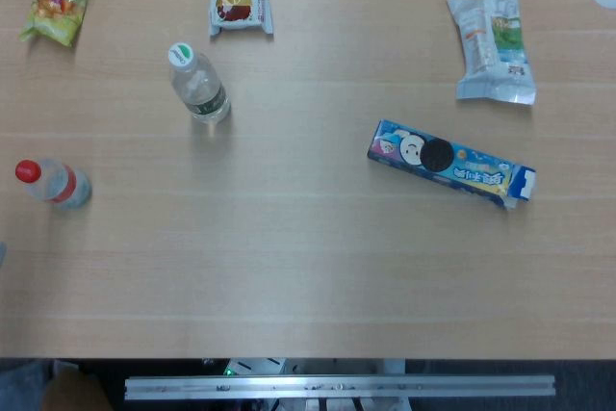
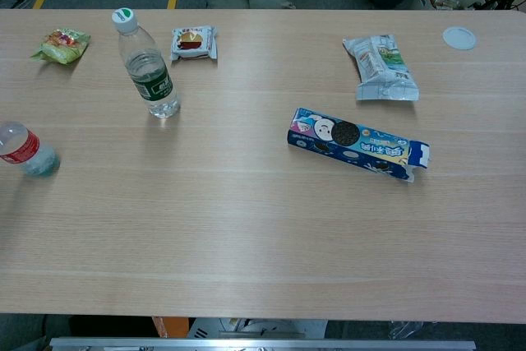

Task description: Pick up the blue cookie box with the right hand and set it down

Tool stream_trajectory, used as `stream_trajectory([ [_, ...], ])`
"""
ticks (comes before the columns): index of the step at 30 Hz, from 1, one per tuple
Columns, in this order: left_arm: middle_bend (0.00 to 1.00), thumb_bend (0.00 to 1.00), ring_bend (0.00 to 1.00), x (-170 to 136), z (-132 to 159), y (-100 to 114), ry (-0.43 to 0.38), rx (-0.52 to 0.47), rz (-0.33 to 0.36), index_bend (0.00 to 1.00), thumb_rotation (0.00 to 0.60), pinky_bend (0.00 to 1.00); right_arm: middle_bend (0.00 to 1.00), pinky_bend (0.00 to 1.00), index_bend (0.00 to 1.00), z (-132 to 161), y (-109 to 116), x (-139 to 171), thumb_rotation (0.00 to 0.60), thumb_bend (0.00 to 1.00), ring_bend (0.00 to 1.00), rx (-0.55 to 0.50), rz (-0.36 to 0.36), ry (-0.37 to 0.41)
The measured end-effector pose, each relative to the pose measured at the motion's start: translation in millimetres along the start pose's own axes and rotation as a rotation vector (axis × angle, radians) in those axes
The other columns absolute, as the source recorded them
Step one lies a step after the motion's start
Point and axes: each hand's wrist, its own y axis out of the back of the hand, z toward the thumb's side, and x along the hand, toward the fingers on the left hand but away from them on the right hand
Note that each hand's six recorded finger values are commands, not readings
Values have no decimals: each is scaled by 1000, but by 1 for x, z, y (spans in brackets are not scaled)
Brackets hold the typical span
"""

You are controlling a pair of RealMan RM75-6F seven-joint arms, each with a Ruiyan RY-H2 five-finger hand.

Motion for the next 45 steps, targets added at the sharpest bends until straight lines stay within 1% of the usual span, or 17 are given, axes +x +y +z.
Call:
stream_trajectory([
  [8, 133, 262, 100, -1, 0, -1, 2, 1, -7, 163, 600, 74, 325, 296, 338, 2, -3, -2, 600, 131, 256, -3, 17, 9],
  [14, 133, 263, 100, -3, -3, -2, 12, -2, -8, 163, 600, 74, 325, 296, 338, 10, -5, -8, 600, 121, 256, -32, 54, 7],
  [18, 133, 262, 100, -4, -6, -3, 19, -4, -12, 163, 600, 74, 324, 296, 338, 23, -7, -18, 600, 113, 256, -25, 90, 31],
  [22, 133, 263, 100, -5, -7, -4, 22, -4, -16, 163, 600, 74, 319, 295, 336, 40, -9, -32, 600, 81, 256, -19, 124, 58],
  [28, 133, 263, 100, -4, -8, -6, 22, -13, -17, 163, 600, 74, 306, 296, 329, 74, -17, -59, 600, 59, 256, 48, 178, 126],
  [32, 133, 263, 100, -4, -10, -6, 24, -17, -15, 163, 600, 74, 302, 296, 322, 106, -29, -84, 600, 35, 256, 87, 219, 184],
  [36, 133, 263, 100, -6, -13, -5, 34, -21, -12, 163, 600, 74, 292, 296, 305, 143, -49, -105, 600, 6, 254, 101, 256, 238],
  [39, 133, 262, 100, -9, -17, -4, 43, -23, -9, 163, 600, 74, 285, 296, 292, 165, -65, -115, 600, 0, 245, 122, 285, 269],
  [42, 133, 263, 100, -10, -19, -3, 48, -26, -5, 163, 600, 74, 273, 295, 270, 182, -82, -121, 600, 0, 231, 147, 316, 284],
  [45, 133, 263, 100, -12, -21, -2, 52, -28, -3, 163, 600, 75, 251, 295, 247, 193, -99, -125, 600, 0, 205, 157, 352, 278],
])
